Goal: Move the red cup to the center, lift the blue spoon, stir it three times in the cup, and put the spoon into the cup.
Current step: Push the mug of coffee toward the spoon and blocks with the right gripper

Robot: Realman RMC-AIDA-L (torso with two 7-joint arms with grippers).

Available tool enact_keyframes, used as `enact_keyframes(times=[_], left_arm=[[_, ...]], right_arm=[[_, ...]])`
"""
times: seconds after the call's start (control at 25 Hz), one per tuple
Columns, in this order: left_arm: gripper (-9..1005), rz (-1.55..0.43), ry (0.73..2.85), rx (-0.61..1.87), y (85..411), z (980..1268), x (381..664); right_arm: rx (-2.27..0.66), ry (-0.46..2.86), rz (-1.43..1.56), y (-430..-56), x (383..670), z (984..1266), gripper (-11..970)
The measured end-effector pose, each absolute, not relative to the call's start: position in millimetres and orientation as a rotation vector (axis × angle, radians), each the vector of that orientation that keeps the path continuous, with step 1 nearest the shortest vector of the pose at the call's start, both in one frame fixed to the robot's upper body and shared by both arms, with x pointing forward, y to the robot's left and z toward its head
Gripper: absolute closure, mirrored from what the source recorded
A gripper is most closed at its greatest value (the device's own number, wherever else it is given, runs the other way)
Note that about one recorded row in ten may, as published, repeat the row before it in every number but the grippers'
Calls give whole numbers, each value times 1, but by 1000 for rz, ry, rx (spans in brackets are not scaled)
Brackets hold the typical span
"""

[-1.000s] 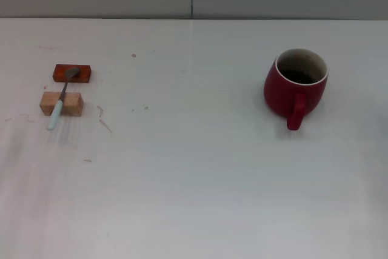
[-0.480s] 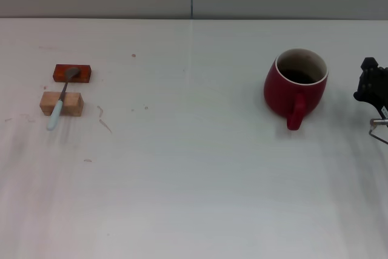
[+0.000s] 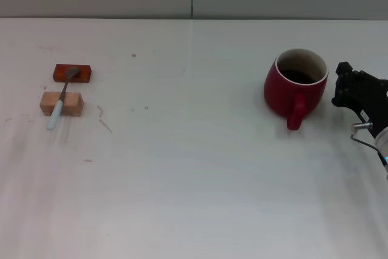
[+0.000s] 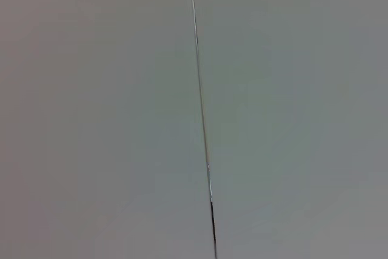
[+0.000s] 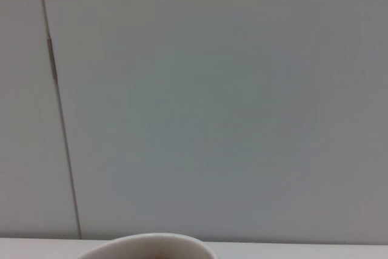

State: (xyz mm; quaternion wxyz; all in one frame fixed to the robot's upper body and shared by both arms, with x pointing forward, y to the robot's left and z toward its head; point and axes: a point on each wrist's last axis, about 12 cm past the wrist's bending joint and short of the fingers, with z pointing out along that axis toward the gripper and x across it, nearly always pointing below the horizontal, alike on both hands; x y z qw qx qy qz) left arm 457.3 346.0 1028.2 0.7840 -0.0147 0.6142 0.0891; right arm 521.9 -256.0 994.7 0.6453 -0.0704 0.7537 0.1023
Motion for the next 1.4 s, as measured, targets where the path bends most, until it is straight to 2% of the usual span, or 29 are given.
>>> enact_keyframes(times=[1.4], left_arm=[[153,188,1323,-31,344,1029,459]], right_arm=[[-412,1714,464,-180,541,1009,885]])
